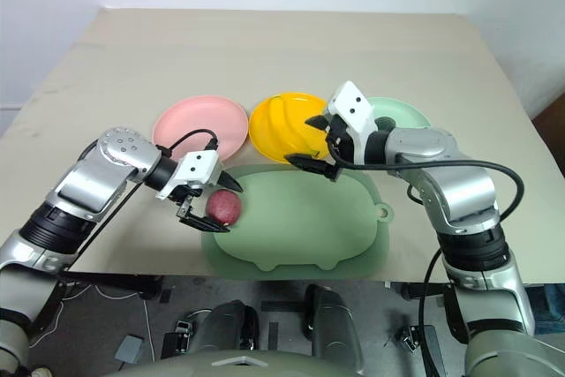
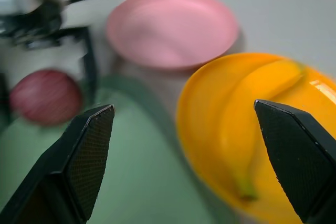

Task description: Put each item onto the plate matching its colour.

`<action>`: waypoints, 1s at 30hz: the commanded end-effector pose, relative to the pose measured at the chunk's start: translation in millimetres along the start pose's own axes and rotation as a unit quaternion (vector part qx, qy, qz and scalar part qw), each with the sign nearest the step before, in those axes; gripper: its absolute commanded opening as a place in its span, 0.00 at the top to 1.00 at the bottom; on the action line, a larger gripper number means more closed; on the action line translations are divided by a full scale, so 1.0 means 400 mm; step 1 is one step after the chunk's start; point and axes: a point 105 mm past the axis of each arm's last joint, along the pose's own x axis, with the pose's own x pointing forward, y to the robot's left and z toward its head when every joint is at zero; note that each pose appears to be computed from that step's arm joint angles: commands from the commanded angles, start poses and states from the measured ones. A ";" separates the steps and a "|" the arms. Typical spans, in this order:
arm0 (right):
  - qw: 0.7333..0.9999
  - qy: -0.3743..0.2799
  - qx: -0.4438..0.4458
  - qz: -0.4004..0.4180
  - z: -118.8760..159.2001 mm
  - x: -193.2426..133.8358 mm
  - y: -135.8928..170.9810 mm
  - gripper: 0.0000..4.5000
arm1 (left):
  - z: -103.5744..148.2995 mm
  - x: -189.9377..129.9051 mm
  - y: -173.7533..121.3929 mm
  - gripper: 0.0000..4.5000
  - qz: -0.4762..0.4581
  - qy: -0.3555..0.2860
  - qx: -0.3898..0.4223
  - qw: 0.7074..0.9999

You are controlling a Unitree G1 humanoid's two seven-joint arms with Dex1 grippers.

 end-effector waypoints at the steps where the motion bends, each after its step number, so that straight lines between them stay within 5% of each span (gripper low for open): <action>1: 0.998 -0.008 -0.035 0.060 0.009 -0.041 0.056 0.01 | 0.013 0.000 -0.001 0.00 0.004 0.001 0.013 1.000; 6: 0.997 0.003 -0.032 0.071 -0.017 -0.053 0.071 0.01 | 0.010 0.000 -0.003 0.00 0.002 0.006 0.013 1.000; 12: 0.998 -0.005 -0.031 0.061 -0.012 -0.037 0.064 0.00 | 0.010 0.003 -0.005 0.27 -0.001 0.005 0.013 1.000; 21: 0.997 -0.002 -0.036 0.064 -0.011 -0.038 0.065 0.00 | 0.016 -0.005 -0.001 0.27 0.008 0.000 0.015 1.000; 26: 0.997 -0.006 -0.044 0.061 -0.002 -0.038 0.061 0.00 | 0.083 -0.075 0.056 0.27 0.069 -0.064 -0.009 0.996; 30: 0.996 -0.028 -0.045 0.069 0.026 -0.032 0.072 0.00 | 0.060 -0.169 0.126 0.27 0.164 -0.048 -0.022 0.985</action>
